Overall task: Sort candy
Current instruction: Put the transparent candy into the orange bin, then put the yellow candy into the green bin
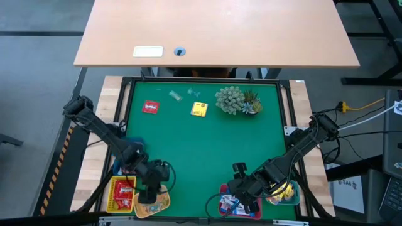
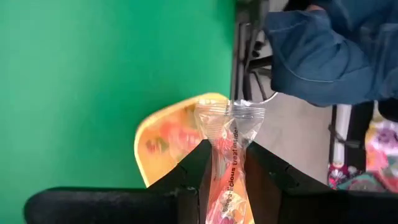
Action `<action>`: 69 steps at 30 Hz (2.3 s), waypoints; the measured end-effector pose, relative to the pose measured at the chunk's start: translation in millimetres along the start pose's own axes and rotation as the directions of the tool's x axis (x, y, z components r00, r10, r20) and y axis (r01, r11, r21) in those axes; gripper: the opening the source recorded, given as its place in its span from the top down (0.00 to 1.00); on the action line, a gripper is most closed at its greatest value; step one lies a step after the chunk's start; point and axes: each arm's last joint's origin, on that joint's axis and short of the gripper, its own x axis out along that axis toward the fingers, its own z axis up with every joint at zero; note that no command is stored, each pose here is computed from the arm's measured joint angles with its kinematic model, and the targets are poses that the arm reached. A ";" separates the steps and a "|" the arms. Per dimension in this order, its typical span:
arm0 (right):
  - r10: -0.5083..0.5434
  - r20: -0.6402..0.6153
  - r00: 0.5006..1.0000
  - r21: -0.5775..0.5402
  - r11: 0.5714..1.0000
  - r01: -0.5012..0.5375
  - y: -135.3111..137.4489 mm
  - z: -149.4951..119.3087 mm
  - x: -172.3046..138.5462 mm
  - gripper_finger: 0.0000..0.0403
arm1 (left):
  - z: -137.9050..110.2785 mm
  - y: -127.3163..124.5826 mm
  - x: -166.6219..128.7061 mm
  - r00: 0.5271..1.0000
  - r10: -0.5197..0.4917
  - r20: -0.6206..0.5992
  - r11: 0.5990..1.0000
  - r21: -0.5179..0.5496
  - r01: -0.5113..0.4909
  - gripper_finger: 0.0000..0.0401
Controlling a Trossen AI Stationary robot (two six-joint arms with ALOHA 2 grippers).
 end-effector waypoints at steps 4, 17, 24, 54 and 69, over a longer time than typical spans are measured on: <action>0.000 0.000 1.000 0.000 1.000 0.000 0.0 0.0 0.0 0.52 | -13.4 -6.0 1.9 0.999 0.043 -0.020 0.989 -0.143 -0.045 0.82; 0.000 0.000 1.000 0.000 1.000 0.000 0.0 0.0 0.0 0.52 | -32.2 -11.2 3.0 0.992 0.094 -0.084 0.933 -0.339 -0.117 0.80; 0.000 0.000 1.000 0.000 1.000 0.000 0.0 0.0 0.0 0.52 | -37.7 -15.1 3.4 0.992 0.087 -0.096 0.922 -0.369 -0.117 0.66; -0.430 0.211 0.878 0.088 0.903 0.421 -61.1 31.7 -3.2 0.52 | -9.3 5.1 -0.4 0.935 0.296 0.196 0.949 -0.169 -0.266 0.50; -0.583 0.289 0.759 0.207 0.812 0.545 -213.5 73.3 -16.9 0.52 | -1.4 11.4 -1.8 0.929 0.308 0.205 0.950 -0.122 -0.288 0.50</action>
